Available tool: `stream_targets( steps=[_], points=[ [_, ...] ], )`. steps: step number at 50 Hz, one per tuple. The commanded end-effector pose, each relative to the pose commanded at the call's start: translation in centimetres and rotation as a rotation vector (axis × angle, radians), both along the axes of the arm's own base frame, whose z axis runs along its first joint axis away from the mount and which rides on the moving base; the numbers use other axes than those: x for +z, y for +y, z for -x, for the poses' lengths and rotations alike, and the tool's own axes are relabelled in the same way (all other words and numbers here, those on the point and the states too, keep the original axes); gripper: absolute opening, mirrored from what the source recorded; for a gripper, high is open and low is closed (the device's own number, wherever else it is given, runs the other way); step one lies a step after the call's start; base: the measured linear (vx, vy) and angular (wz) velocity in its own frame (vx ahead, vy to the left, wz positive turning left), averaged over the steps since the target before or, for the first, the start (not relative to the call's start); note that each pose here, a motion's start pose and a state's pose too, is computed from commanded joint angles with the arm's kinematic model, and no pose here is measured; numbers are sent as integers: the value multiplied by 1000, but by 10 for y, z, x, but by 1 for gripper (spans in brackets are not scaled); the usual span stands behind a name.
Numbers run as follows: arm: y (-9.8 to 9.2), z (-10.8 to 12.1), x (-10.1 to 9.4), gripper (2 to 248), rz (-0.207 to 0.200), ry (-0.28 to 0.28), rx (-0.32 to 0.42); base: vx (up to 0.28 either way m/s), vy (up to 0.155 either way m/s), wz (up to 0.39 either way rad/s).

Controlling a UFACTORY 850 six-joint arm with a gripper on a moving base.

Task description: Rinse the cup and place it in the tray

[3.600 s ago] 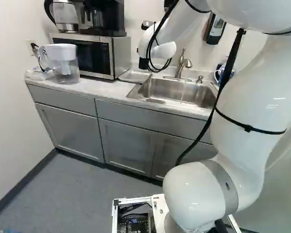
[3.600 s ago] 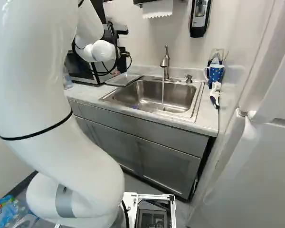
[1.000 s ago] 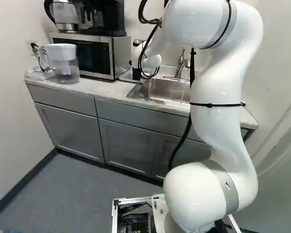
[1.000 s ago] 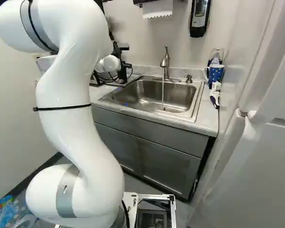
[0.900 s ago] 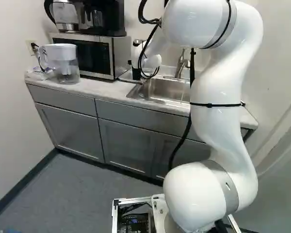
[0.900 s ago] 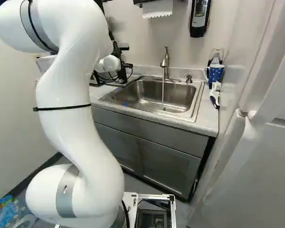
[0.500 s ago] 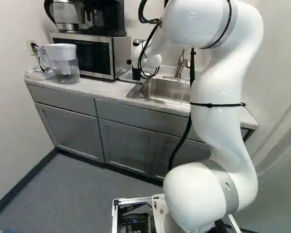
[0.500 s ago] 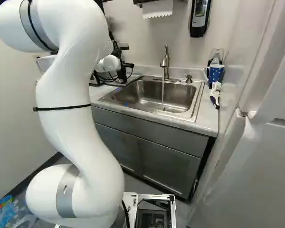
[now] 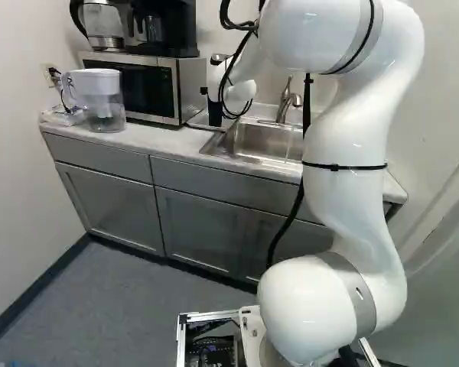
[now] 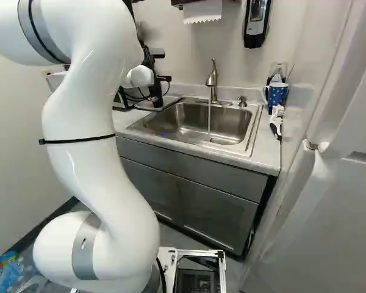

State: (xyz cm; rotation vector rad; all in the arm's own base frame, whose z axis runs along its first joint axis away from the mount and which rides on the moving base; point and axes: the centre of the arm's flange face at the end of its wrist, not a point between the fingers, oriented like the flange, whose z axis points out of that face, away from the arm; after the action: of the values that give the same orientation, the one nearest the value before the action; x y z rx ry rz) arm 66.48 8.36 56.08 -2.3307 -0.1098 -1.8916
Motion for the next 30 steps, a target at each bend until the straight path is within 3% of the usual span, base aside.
stream_targets(
  steps=[30],
  points=[
    [0, 2, 34, 247, -7, -57, 0, 0, 0, 0]
  ],
)
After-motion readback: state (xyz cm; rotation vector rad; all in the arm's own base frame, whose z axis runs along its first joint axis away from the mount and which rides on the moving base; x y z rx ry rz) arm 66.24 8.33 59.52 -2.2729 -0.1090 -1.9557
